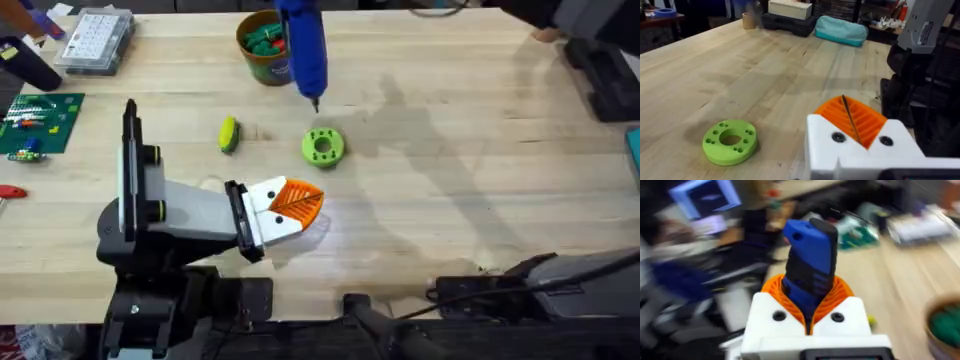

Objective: Pick up the gripper from the table and insert it into the empty holder that is missing its gripper. Then pick up a screw, insert it into the mounting hole, and use the screwdriver to tighten it. Finally, clean up the table by picking up the vegetable and placing it into the bucket.

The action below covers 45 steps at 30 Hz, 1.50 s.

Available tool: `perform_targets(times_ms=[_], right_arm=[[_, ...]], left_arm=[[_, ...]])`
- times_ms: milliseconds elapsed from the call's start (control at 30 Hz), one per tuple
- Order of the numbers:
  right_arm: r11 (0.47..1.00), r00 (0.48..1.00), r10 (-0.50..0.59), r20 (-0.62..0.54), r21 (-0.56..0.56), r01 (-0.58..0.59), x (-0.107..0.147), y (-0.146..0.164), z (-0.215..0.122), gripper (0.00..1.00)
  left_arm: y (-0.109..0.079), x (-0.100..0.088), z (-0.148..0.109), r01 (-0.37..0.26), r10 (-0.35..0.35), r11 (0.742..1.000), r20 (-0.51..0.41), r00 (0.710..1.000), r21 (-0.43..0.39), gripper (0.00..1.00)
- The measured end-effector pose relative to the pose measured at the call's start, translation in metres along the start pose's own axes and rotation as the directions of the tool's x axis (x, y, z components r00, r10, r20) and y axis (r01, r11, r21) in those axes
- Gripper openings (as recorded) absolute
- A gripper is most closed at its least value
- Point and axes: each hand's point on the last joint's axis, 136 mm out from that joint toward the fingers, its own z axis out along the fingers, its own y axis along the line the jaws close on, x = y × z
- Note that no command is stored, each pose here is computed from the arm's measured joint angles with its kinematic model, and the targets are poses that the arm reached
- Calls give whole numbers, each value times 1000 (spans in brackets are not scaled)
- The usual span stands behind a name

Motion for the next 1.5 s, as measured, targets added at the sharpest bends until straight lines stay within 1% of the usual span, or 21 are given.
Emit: perform_targets(times_ms=[67, 100, 133, 200, 333, 433, 567, 667, 733, 800, 900, 967, 1033, 1100, 1200, 1267, 1400, 1500], right_arm=[[990, 998, 40, -39, 138, -34, 19, -24, -1, 14], [979, 997, 47, -65, 202, -33, 29, -35, -2, 14], [966, 994, 45, -96, 256, -19, 38, -44, -4, 14], [944, 987, 29, -160, 330, 26, 54, -56, -9, 14], [906, 960, 1, -278, 407, 117, 79, -71, -21, 14], [877, 930, 16, -367, 452, 163, 98, -79, -32, 14], [827, 867, 44, -496, 506, 247, 122, -89, -52, 14], [778, 793, 48, -607, 520, 352, 135, -94, -73, 14], [749, 724, 42, -688, 502, 434, 142, -95, -88, 14], [734, 636, 37, -771, 453, 506, 152, -94, -103, 14], [741, 470, 27, -882, 334, 583, 172, -91, -125, 14], [744, 363, 8, -932, 248, 620, 181, -92, -138, 14], [743, 281, -7, -960, 183, 643, 189, -99, -148, 14], [751, 216, -14, -976, 132, 647, 200, -109, -157, 14], [783, 139, -19, -990, 72, 618, 223, -123, -169, 14], [809, 99, -22, -995, 40, 587, 241, -133, -176, 14], [844, 55, -23, -998, 10, 536, 272, -149, -185, 14], [859, 33, -20, -999, 0, 512, 289, -157, -189, 14]], left_arm=[[0, 0, 0, 0, 0, 1000, 0, 1000, 0, 4], [0, 0, 0, 0, 0, 1000, 0, 1000, 0, 4], [0, 0, 0, 0, 0, 1000, 0, 1000, 0, 4], [0, 0, 0, 0, 0, 1000, 0, 1000, 0, 4], [0, 0, 0, 0, 0, 1000, 0, 1000, 0, 4], [0, 0, 0, 0, 0, 1000, 0, 1000, 0, 4], [0, 0, 0, 0, 0, 1000, 0, 1000, 0, 4], [0, 0, 0, 0, 0, 1000, 0, 1000, 0, 4], [0, 0, 0, 0, 0, 1000, 0, 1000, 0, 4], [0, 0, 0, 0, 0, 1000, 0, 1000, 0, 4], [1, 0, 0, 0, 0, 1000, 1, 1000, -7, 4], [4, -1, -1, -1, 1, 1000, 3, 1000, -23, 4], [10, -1, -3, -2, 2, 999, 6, 1000, -52, 4], [16, -2, -4, -5, 5, 996, 9, 1000, -87, 4], [25, -3, -7, -7, 9, 991, 13, 1000, -135, 4], [29, -4, -8, -8, 10, 987, 15, 1000, -160, 4], [33, -4, -10, -9, 13, 984, 17, 1000, -180, 4], [34, -5, -10, -10, 13, 983, 17, 1000, -184, 4]])
